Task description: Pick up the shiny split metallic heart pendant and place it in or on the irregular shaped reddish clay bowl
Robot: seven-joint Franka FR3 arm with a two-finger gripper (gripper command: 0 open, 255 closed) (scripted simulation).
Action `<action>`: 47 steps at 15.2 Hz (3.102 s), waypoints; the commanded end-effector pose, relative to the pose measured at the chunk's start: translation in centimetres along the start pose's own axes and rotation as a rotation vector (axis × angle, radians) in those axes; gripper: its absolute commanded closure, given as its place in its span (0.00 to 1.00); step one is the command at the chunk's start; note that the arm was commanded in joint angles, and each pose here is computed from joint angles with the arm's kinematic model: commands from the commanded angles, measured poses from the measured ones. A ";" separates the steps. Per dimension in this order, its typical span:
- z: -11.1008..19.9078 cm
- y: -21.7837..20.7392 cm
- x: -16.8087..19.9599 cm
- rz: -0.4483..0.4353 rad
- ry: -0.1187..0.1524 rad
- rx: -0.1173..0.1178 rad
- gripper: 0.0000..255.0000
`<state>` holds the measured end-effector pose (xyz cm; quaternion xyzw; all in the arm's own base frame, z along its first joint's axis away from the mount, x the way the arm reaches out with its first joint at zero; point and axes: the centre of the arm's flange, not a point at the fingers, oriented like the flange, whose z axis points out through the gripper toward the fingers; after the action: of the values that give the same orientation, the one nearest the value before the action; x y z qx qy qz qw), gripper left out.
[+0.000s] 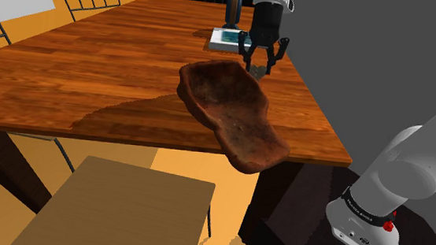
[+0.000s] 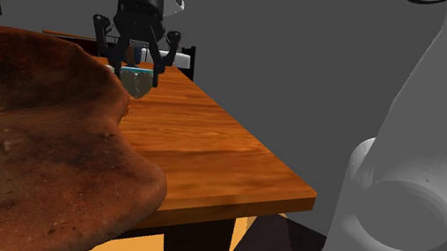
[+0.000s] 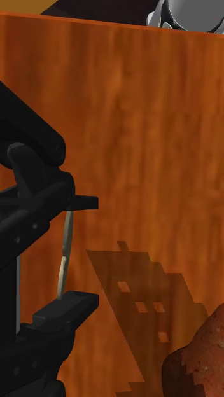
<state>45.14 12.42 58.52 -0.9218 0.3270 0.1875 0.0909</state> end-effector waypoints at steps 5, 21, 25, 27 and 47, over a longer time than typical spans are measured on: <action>-2.8 -0.1 -1.4 0.000 0.000 0.000 1.00; -10.5 -0.5 -4.8 0.000 0.000 0.000 1.00; -12.4 -0.6 -5.7 0.000 0.000 0.000 1.00; -13.4 -0.6 -6.1 0.000 0.000 0.000 1.00; -6.2 -10.0 -23.8 0.000 0.000 0.000 1.00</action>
<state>36.26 31.55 74.75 -0.9220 0.3264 0.1876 0.0907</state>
